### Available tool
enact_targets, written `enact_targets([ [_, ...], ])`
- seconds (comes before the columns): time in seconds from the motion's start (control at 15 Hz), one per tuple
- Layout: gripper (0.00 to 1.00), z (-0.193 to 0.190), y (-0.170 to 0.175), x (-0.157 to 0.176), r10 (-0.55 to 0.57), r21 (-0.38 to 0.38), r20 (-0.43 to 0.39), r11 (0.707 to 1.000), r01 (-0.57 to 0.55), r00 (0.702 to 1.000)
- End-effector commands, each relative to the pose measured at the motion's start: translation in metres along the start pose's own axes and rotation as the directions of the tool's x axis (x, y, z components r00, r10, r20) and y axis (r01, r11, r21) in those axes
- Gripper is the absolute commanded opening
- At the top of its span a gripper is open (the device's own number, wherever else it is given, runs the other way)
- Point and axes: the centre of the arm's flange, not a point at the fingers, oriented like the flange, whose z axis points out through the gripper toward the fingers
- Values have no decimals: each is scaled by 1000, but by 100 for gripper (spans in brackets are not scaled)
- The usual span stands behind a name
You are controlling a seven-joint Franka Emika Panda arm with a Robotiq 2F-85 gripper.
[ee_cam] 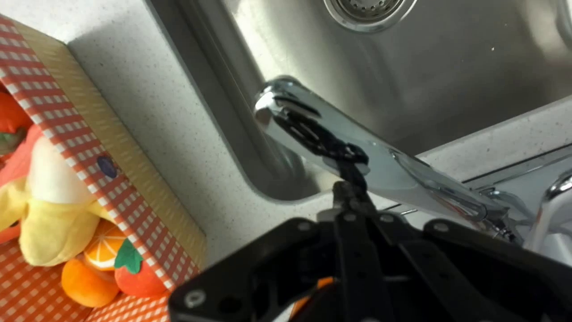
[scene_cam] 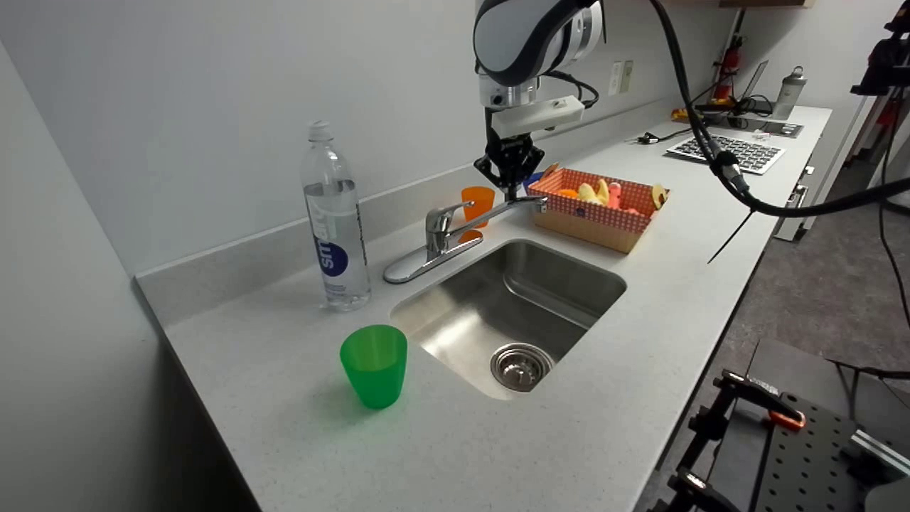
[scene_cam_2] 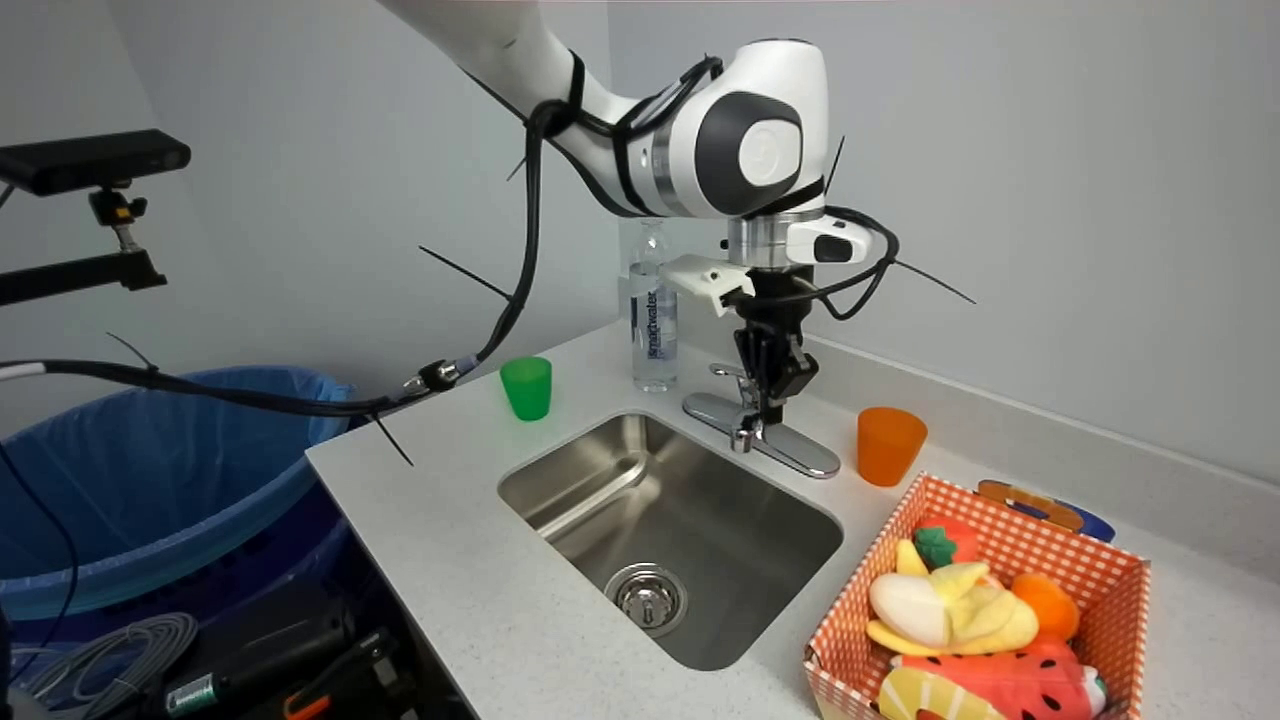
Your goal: Turn the tap nozzle slightly to the left
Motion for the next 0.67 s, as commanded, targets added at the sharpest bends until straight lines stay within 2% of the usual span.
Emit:
enact_targets([
  [0.0, 0, -37, 4, -36, -25, 19, 46, 1000, 24, 999],
  [0.4, 0, -77, -6, -72, -84, 70, 44, 994, 81, 995],
  [0.6, 0, -84, -3, -63, -34, 66, 24, 997, 33, 999],
])
